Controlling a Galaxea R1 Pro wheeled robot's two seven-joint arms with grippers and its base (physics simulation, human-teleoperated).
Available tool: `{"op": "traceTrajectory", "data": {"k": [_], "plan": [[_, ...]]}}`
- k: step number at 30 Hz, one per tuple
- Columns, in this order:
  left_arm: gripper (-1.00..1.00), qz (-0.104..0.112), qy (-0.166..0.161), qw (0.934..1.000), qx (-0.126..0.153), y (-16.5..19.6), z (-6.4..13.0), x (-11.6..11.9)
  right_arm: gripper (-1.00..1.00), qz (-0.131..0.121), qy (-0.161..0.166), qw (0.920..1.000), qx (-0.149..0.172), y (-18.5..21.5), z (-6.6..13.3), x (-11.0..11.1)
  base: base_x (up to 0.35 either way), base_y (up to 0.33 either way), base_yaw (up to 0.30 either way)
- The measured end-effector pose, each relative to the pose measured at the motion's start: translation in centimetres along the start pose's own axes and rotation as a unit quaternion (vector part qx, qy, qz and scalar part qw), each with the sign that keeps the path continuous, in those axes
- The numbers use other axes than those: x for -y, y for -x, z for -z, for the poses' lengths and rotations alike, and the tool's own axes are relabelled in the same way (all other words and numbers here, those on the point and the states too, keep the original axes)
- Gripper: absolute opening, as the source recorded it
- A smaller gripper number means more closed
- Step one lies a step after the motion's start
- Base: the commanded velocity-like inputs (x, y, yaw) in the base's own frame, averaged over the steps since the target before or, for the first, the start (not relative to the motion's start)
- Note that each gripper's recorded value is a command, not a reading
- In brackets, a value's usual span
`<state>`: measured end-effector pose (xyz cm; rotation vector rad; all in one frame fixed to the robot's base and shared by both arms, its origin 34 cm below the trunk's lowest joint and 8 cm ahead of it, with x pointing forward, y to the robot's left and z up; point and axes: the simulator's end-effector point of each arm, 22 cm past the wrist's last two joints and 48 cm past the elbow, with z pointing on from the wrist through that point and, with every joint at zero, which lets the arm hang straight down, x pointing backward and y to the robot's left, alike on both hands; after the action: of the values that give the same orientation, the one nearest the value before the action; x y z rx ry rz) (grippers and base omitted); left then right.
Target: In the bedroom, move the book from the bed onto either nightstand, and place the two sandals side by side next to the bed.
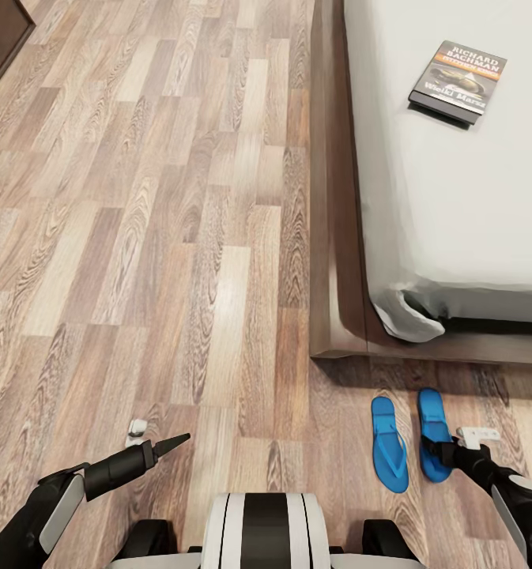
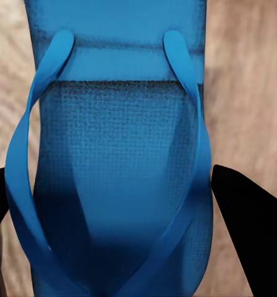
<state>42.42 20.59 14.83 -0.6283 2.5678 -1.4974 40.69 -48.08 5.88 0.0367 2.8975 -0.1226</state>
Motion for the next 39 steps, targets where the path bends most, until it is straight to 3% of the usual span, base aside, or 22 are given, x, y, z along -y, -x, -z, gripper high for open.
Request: {"op": "traceTrajectory", "data": {"k": [6,23,39], "plan": [[1.0,-0.001,0.0,1.0,0.0,0.0,0.0,0.0,-1.0,0.0,-0.001,1.0,0.0,0.0,0.0,0.1,0.0,0.0,0.0],[1.0,0.029,0.012,0.9994,-0.015,-2.1,-0.8,-2.7,-1.0,0.004,-0.002,0.9994,-0.036,-3.7,-1.5,0.0,0.0,0.0,0.0],[1.0,0.034,0.014,0.9992,-0.017,-2.4,-0.9,-3.1,-1.0,0.007,-0.001,0.9993,-0.038,-3.9,-1.8,-0.1,0.0,0.0,0.0]]}}
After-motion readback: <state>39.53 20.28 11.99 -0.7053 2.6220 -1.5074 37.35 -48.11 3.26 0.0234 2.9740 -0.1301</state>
